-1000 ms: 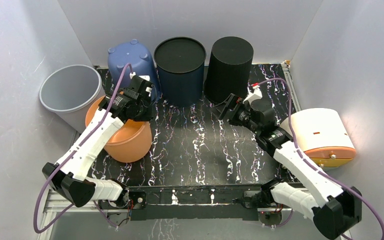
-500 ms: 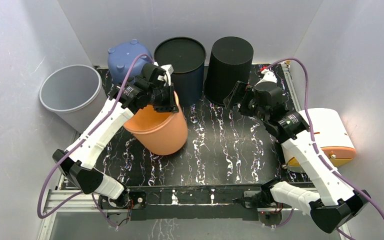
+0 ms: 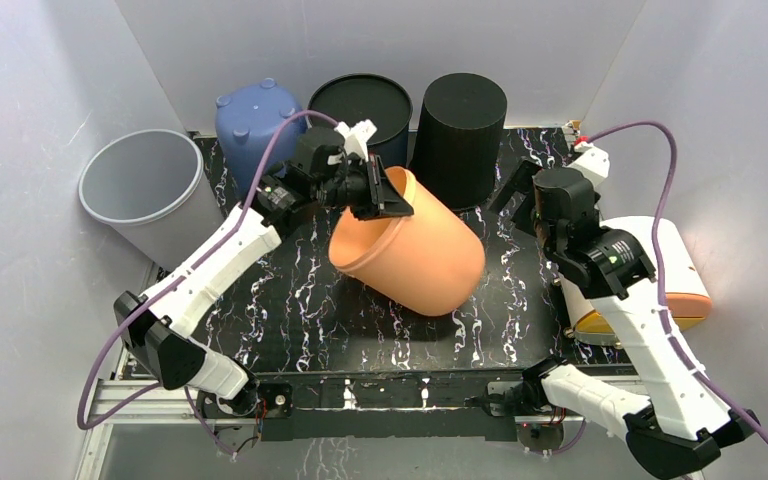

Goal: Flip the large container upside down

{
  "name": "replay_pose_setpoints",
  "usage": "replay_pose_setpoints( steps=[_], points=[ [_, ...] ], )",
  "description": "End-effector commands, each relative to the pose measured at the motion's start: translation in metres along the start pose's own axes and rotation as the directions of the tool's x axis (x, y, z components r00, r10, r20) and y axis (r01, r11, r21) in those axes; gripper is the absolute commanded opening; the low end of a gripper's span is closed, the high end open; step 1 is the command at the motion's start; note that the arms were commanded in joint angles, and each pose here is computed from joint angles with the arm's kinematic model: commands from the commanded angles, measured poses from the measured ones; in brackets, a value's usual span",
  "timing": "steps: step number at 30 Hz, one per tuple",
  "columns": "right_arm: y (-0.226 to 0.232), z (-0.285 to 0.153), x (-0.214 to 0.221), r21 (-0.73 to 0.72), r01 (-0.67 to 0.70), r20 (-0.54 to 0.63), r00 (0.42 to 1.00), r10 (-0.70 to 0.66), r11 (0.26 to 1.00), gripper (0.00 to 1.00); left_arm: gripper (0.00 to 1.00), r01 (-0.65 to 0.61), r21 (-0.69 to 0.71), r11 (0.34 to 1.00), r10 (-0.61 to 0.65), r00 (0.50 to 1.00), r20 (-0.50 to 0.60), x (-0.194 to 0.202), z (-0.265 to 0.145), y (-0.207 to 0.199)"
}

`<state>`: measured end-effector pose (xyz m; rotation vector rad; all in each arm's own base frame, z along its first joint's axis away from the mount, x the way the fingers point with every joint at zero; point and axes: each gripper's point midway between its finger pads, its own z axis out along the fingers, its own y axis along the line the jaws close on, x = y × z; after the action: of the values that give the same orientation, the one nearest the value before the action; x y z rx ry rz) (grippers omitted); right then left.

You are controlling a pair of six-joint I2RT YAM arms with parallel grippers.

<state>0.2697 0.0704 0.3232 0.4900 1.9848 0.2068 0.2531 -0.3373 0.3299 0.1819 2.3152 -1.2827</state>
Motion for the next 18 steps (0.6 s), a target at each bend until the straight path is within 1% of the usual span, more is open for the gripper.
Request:
replay_pose_setpoints(
  steps=[1,5,10,14,18],
  points=[
    [-0.015,-0.019,-0.034,0.056,-0.040,0.126,0.992,0.033,0.998,0.98,0.00,0.035,0.234,0.972,-0.045,0.998,0.038,-0.003,-0.001,-0.040],
    [-0.019,-0.018,-0.030,0.078,-0.034,0.108,0.994,0.026,0.996,0.98,0.00,0.053,0.241,0.969,-0.063,0.997,0.033,0.004,0.004,-0.033],
    [-0.013,-0.006,-0.007,0.065,0.024,0.007,1.000,-0.025,0.998,0.98,0.00,0.070,0.209,0.976,-0.075,0.997,0.017,0.019,0.010,-0.011],
    [-0.009,0.000,0.011,0.044,0.034,-0.055,0.998,-0.032,0.998,0.98,0.00,0.065,0.153,0.986,-0.066,0.998,0.005,0.037,0.009,0.012],
    [-0.006,0.004,0.027,0.014,0.028,-0.106,0.994,-0.026,1.000,0.98,0.00,0.052,0.047,0.998,-0.051,0.999,-0.005,0.052,0.006,0.042]
  ],
)
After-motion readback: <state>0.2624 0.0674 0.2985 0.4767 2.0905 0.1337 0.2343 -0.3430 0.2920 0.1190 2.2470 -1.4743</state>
